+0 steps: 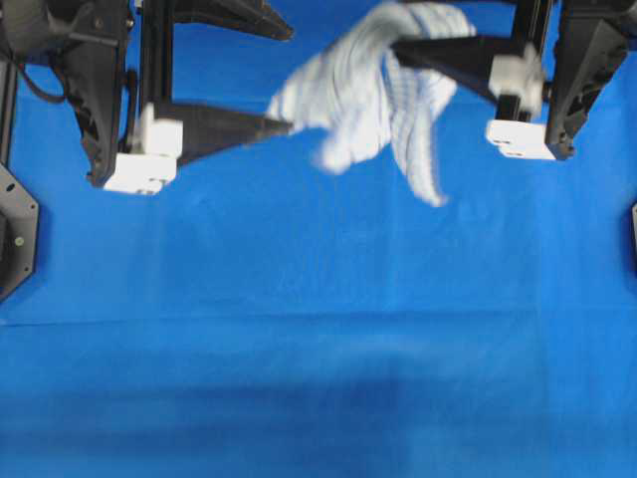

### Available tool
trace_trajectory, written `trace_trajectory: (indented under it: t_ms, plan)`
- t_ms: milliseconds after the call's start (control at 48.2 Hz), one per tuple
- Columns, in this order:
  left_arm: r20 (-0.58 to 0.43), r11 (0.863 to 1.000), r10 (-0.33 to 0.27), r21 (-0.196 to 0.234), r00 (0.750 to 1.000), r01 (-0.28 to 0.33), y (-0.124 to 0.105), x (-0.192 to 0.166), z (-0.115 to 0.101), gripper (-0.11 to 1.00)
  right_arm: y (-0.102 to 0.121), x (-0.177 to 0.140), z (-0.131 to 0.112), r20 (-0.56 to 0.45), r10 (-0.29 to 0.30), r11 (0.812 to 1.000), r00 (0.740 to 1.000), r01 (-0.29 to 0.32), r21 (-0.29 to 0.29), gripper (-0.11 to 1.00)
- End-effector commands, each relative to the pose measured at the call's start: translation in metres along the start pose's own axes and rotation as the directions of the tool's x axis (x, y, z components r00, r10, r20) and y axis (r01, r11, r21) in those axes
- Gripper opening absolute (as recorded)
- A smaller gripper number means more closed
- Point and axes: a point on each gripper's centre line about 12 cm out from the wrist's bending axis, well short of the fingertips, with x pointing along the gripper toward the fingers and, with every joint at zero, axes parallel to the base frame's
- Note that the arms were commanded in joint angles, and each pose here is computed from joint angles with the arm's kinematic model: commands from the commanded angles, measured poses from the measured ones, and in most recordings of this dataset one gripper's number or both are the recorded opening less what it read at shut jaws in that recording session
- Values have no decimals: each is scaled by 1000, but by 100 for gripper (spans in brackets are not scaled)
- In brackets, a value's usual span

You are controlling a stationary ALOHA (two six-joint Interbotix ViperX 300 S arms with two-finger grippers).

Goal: Lift the towel with both arms.

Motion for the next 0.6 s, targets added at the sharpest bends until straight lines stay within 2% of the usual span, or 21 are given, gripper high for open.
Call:
trace_trajectory:
  t_ms: [0, 104, 228, 353, 581]
  plan:
    - [19, 1000, -2, 4, 1000, 2, -1, -3, 4, 91, -4, -10, 6, 29, -6, 1000, 1000, 6, 6, 67]
    - [2, 1000, -4, 1, 1000, 4, -2, -1, -3, 91, -3, -7, 1, 14, -5, 1000, 1000, 5, 13, 63]
    - [-32, 1000, -15, -8, 999, 15, -6, 11, -22, 90, 2, 1, -14, -24, 5, 1000, 1000, -4, 17, 64]
    - [-41, 1000, -20, -7, 999, 20, -11, 27, -48, 90, 12, 14, -38, -69, 27, 999, 997, -24, 33, 64]
    - [-37, 1000, -15, -7, 999, 14, -15, 58, -101, 90, 29, 41, -101, -145, 73, 996, 987, -64, 68, 64]
